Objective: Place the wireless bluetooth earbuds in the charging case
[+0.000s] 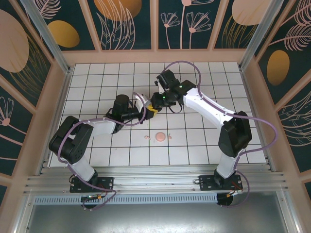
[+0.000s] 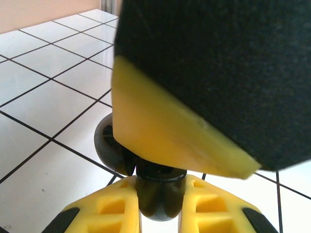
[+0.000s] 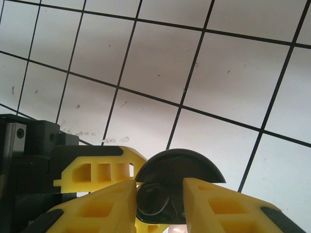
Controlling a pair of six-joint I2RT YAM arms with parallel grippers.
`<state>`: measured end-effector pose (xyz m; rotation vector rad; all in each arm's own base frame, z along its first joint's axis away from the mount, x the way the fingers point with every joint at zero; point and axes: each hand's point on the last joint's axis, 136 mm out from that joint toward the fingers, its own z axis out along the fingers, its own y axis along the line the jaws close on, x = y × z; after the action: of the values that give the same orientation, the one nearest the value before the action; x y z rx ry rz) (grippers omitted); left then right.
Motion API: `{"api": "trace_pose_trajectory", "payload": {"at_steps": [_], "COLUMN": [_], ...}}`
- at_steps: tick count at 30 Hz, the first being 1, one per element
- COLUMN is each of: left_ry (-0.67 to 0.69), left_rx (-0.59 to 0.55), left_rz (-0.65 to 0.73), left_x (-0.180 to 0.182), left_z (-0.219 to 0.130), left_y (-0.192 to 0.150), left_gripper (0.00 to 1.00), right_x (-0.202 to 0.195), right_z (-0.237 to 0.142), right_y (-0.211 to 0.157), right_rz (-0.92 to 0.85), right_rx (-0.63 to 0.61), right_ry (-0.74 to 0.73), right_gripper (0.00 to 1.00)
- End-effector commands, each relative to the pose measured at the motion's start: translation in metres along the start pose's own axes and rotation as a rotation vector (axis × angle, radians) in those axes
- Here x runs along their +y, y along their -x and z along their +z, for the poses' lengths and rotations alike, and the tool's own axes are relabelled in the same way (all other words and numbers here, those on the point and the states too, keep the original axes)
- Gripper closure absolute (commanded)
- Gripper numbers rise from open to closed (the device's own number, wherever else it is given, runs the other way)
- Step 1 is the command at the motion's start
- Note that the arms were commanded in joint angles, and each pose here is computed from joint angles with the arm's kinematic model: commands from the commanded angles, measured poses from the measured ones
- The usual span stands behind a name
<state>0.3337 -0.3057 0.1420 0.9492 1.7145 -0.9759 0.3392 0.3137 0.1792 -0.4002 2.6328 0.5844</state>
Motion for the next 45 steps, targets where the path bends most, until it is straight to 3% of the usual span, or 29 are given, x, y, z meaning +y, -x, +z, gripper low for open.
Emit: {"api": "trace_pose_trajectory", "payload": {"at_steps": [1,12,31,45], "left_ry": [-0.024,-0.015,-0.037,-0.046], "left_rx": [-0.071,-0.078,-0.193,-0.226], "left_rz": [0.066,0.064,-0.007,-0.01], "left_x": [-0.008,-0.007,-0.013,-0.016], "left_z": [-0.002,-0.002,-0.008,-0.011], "left_y": [0.031,0.033,0.051,0.059], "left_gripper": [0.95,0.95,0.95,0.95], "right_x": [-0.004,-0.005,-0.006,-0.005], "right_z": [0.002,-0.007,-0.048,-0.058], "right_y": [0.0,0.003,0.014,0.013], "right_rz": [-0.002,0.007,0.027,0.035], "right_rx": [0.008,-0.05,-0.281,-0.327], "right_ry": [-0.049,-0.049,0.004,0.059], "right_gripper": [0.7,0.77,0.78,0.78]}}
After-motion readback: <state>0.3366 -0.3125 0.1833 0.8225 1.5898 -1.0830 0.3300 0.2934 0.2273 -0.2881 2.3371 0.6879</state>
